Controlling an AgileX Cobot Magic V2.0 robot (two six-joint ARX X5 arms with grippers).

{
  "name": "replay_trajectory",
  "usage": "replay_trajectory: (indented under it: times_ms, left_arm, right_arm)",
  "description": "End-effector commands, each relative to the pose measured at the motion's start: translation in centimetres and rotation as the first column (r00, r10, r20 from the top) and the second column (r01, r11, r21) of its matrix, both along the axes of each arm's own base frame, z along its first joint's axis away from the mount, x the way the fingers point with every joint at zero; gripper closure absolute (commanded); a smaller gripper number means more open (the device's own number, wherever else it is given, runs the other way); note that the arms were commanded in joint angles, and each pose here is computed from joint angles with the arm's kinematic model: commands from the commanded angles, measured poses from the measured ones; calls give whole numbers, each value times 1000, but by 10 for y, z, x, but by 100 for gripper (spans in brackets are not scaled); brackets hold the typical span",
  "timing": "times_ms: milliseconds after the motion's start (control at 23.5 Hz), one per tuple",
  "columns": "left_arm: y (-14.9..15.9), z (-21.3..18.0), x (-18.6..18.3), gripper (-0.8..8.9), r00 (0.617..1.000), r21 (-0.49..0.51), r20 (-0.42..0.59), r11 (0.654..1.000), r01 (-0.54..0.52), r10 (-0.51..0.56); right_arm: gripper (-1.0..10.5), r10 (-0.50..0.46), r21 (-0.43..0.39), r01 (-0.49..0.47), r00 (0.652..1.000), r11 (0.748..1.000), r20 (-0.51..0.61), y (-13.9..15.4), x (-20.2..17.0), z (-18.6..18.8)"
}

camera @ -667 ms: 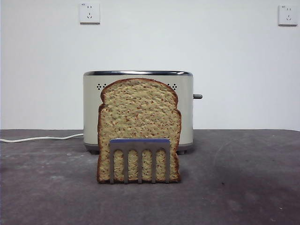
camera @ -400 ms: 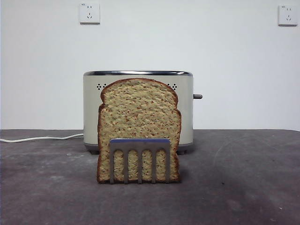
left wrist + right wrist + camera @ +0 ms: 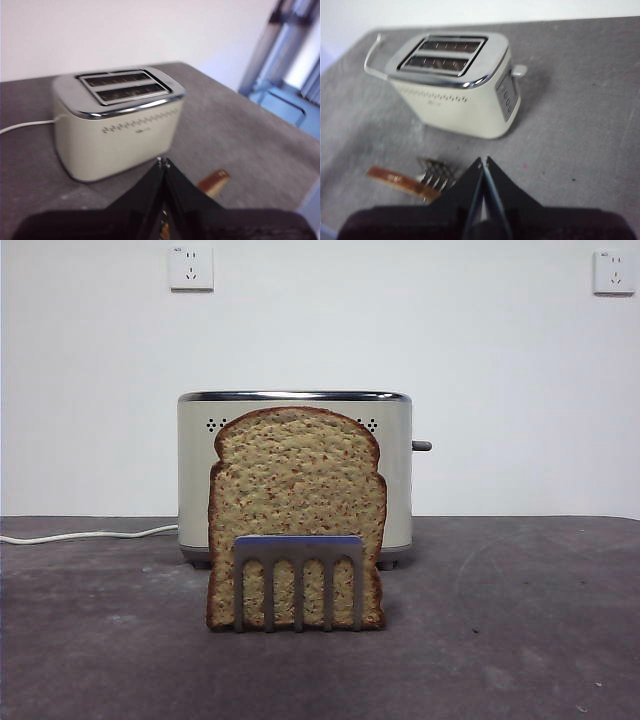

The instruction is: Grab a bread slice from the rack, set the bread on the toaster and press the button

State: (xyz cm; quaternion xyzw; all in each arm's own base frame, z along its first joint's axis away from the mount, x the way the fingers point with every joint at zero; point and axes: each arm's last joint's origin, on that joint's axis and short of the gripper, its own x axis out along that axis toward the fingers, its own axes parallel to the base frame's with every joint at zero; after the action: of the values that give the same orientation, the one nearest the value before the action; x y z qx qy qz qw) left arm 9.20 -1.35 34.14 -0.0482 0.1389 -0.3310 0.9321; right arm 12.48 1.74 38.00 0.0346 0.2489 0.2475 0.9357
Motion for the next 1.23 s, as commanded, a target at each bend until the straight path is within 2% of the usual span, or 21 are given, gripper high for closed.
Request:
replay_trajectory:
  times_ms: [43, 213, 383, 425, 468, 510, 553, 680, 766, 936, 1063, 1233]
  left_arm:
    - [-2, 9, 2, 822, 997, 77, 17, 994, 73, -75]
    - [-6, 17, 4, 822, 990, 133, -23, 981, 140, -138]
    - [-9, 21, 5, 807, 985, 148, -34, 974, 173, -170]
    - [-10, 21, 5, 737, 984, 150, -31, 973, 176, -173]
    - [-10, 21, 5, 537, 985, 154, -29, 973, 171, -169]
    - [-10, 22, 6, 267, 988, 166, -26, 974, 154, -151]
    - [-10, 22, 6, 105, 990, 177, -18, 974, 144, -143]
    - [-15, 27, 8, 93, 982, 188, 12, 965, 180, -186]
    - [-19, 37, 13, 94, 979, 231, 25, 954, 193, -204]
    - [-38, 60, 33, 94, 958, 323, 6, 907, 271, -288]
    - [-64, 68, 52, 94, 931, 428, -36, 836, 342, -363]
    - [-110, 54, 76, 94, 893, 587, -102, 698, 410, -439]
  right_arm:
    - [958, 69, -81, -69, 998, 994, -9, 2, -1, 15]
    - [958, 108, -96, -112, 993, 989, -43, 6, -1, 24]
    - [958, 119, -97, -123, 992, 988, -46, 7, -1, 24]
    - [958, 119, -97, -123, 992, 988, -46, 7, -1, 24]
    - [958, 119, -97, -123, 992, 988, -47, 7, -1, 24]
    - [958, 119, -97, -123, 992, 988, -47, 7, -1, 24]
    - [958, 119, -97, -123, 992, 988, -47, 7, -1, 24]
    - [958, 119, -97, -124, 992, 988, -50, 7, -1, 23]
    - [958, 119, -96, -124, 991, 988, -59, 7, 0, 23]
    - [958, 119, -96, -125, 991, 987, -67, 7, 2, 22]
    - [958, 119, -96, -126, 990, 987, -74, 8, 4, 21]
    - [958, 119, -96, -127, 989, 987, -83, 8, 7, 20]
